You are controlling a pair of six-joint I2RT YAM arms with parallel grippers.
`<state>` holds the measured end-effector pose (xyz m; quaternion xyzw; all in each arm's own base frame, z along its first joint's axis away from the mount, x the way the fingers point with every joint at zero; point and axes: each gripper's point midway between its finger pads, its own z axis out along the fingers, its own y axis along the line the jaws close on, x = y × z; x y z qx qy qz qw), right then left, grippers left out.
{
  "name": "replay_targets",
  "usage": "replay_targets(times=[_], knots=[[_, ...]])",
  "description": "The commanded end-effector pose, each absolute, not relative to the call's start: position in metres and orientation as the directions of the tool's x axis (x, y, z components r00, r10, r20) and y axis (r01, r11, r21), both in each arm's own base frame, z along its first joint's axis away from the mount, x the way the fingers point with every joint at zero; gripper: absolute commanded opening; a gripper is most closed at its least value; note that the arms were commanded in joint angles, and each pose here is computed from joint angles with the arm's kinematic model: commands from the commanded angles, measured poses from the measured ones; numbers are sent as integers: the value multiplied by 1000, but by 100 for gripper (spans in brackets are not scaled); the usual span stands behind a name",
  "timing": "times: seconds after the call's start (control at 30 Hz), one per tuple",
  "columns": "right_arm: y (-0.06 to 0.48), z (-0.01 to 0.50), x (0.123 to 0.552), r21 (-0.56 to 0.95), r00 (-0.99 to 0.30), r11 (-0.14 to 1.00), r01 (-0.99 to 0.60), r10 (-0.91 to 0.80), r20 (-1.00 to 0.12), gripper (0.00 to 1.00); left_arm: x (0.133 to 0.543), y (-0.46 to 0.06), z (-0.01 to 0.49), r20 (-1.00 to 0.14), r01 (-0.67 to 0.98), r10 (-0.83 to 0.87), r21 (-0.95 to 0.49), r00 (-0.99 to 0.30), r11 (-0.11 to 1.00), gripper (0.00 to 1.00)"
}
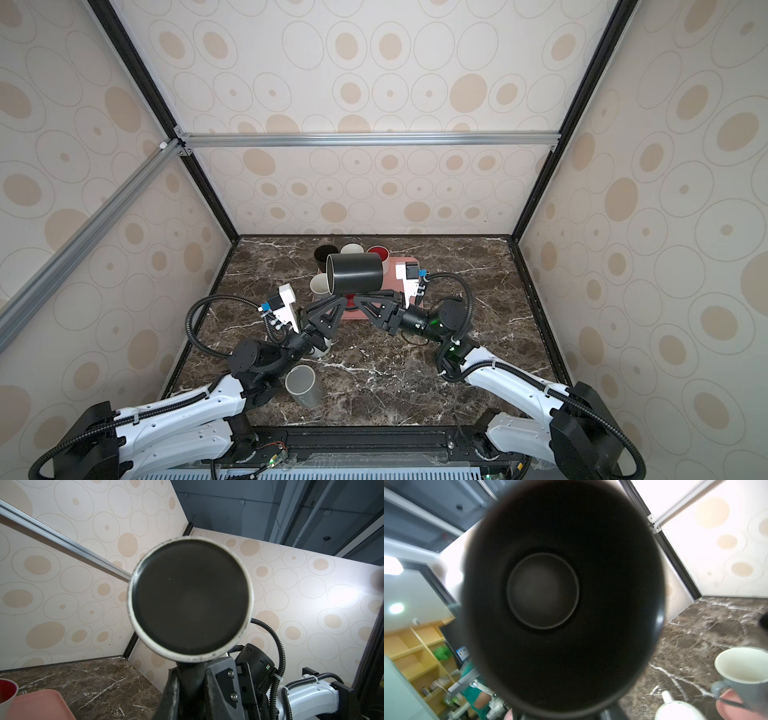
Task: Turn the mug right side up
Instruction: Place the mug on the tray.
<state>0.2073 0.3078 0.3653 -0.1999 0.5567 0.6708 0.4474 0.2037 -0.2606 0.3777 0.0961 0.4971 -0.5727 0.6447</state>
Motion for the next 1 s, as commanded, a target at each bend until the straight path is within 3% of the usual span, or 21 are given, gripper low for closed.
replay_targets(times=[0.0,0.03,0.13,0.17,0.2,0.27,0.33,0.53,0.57,0.77,0.97], knots=[[307,386,196,527,-495,-32,-849,395,-774,9,192,-239,424,-663,871,-744,-407,-76,274,0],[307,385,197,530,-495,-24,-848,394,-774,2,192,-240,424,-664,870,-744,-410,-78,275,0],[305,383,199,534,-489,7,-846,392,-779,0,197,-240,421,-666,853,-740,-435,-90,288,0],[305,383,198,529,-483,13,-849,389,-785,0,199,-239,419,-667,845,-740,-446,-93,295,4],[304,382,199,530,-480,28,-847,386,-788,0,202,-239,416,-669,834,-737,-460,-100,305,15],[301,378,202,535,-470,75,-841,387,-793,0,205,-237,411,-673,819,-732,-475,-103,322,46],[297,373,207,543,-464,127,-830,384,-799,0,207,-237,406,-679,806,-725,-489,-111,334,67],[291,355,215,544,-455,251,-801,334,-825,0,211,-229,391,-693,766,-711,-519,-118,379,90],[290,352,216,545,-458,267,-795,326,-827,0,211,-227,389,-693,761,-712,-523,-117,384,99],[281,316,233,513,-469,461,-724,216,-856,0,210,-211,376,-711,717,-697,-533,-93,449,99],[260,268,262,336,-482,718,-610,1,-876,0,215,-195,357,-751,644,-656,-537,-71,545,100]])
